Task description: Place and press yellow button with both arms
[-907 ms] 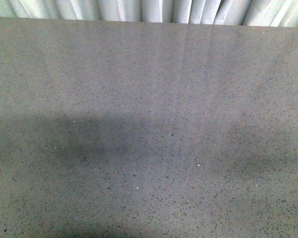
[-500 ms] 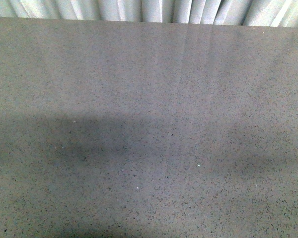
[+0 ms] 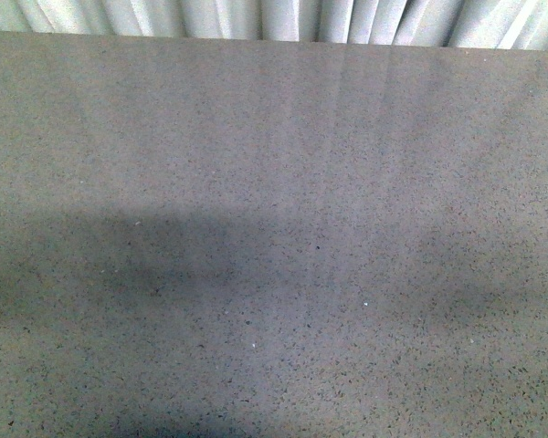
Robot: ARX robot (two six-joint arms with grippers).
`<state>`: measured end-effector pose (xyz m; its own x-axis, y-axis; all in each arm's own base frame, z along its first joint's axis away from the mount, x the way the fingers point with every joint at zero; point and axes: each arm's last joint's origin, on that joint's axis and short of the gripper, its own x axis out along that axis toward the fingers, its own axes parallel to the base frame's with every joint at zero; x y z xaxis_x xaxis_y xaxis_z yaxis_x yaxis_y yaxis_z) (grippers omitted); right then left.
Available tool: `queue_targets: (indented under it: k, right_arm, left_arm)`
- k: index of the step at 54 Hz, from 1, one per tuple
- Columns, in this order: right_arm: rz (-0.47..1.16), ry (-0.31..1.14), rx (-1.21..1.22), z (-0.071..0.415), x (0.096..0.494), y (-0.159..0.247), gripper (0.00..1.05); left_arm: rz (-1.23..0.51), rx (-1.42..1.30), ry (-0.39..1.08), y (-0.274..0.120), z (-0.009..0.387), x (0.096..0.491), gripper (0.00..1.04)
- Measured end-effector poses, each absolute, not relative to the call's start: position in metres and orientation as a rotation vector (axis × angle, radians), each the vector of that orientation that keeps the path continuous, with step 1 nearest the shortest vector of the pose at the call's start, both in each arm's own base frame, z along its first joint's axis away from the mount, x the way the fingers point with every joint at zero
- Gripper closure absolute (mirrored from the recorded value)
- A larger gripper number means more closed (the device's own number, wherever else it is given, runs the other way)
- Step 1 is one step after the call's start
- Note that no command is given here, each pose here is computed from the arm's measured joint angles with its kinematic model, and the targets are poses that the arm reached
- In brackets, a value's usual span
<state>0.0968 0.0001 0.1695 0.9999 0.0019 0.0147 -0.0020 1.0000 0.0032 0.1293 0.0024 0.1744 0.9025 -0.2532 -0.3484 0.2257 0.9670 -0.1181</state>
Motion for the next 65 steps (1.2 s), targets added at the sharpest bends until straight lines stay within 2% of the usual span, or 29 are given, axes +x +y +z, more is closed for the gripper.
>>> queue_targets:
  k: [11,16,46,65]
  right_arm:
    - [0.001,-0.015,0.003,0.170,0.097,0.000,0.09]
    - [0.001,-0.015,0.003,0.170,0.097,0.000,0.09]
    - [0.001,-0.014,0.003,0.169,0.097,0.000,0.09]
    - [0.001,-0.015,0.003,0.170,0.097,0.000,0.09]
  left_arm:
    - [-0.117,-0.073,0.408,0.022,0.164,0.189,0.09]
    - [-0.063,-0.082,0.474,0.031,0.143,0.204,0.09]
    - [0.137,-0.128,0.531,0.092,0.110,0.205,0.09]
    - [0.181,-0.165,0.545,0.109,0.098,0.203,0.09]
